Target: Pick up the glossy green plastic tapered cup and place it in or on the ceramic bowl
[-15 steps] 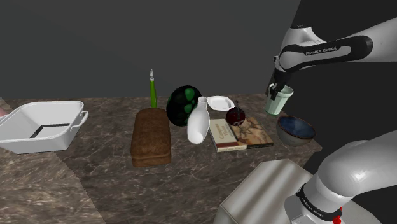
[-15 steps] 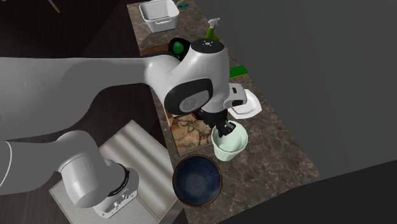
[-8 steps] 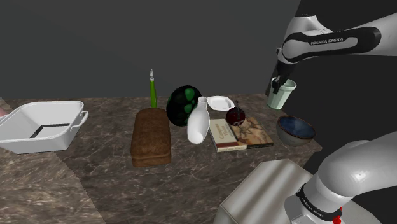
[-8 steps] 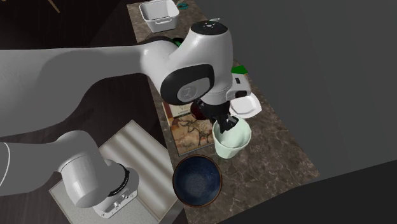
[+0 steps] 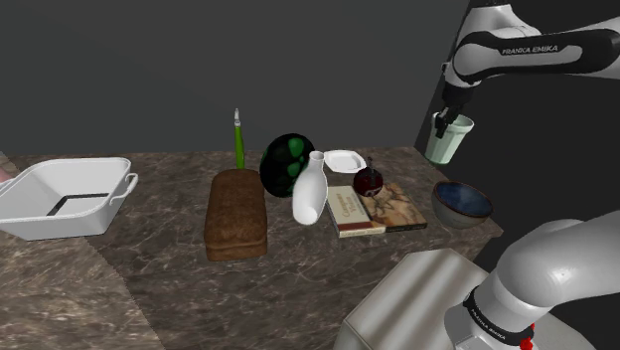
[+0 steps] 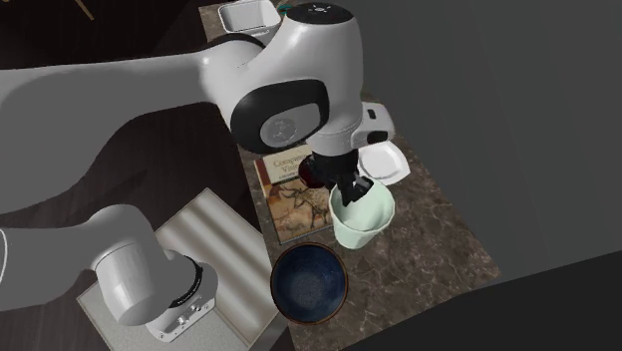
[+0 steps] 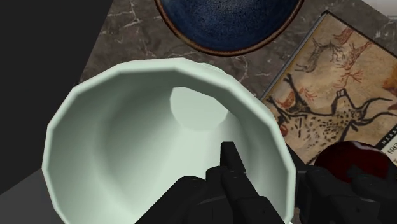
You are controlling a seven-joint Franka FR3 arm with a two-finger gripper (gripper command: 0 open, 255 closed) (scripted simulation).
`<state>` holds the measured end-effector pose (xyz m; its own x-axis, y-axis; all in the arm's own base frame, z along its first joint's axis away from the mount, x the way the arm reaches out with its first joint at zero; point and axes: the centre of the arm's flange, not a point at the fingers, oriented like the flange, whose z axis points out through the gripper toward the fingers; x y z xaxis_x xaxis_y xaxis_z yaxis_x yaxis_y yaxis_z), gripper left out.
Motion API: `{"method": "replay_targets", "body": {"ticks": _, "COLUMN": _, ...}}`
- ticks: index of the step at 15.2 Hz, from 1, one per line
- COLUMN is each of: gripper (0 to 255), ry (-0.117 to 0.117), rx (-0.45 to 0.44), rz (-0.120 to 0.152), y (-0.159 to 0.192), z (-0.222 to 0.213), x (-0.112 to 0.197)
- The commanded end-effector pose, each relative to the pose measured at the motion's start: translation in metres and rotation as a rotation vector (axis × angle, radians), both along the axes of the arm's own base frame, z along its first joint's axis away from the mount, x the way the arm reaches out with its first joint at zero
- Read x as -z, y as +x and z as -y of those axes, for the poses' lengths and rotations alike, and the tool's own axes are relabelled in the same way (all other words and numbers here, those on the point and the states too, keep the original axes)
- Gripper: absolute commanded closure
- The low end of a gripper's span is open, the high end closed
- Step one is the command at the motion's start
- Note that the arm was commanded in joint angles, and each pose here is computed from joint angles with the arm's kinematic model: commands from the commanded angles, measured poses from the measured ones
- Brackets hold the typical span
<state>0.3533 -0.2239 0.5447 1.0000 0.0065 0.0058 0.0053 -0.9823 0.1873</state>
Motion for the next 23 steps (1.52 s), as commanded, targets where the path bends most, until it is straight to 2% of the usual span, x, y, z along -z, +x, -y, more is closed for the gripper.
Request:
{"method": "replay_targets", "body": {"ticks": 1, "gripper": 255, "ry": 0.0, "rx": 0.0, "rz": 0.001, "y": -0.022, "z": -0.003, "x": -0.007}}
{"method": "replay_targets", "body": {"ticks": 10, "gripper": 255, "ry": 0.0, "rx": 0.0, "rz": 0.001, "y": -0.14, "z": -0.015, "x": -0.043}}
{"method": "replay_targets", "body": {"ticks": 23, "gripper": 255, "ry": 0.0, "rx": 0.0, "rz": 0.001, "y": -0.14, "z": -0.015, "x": 0.025}}
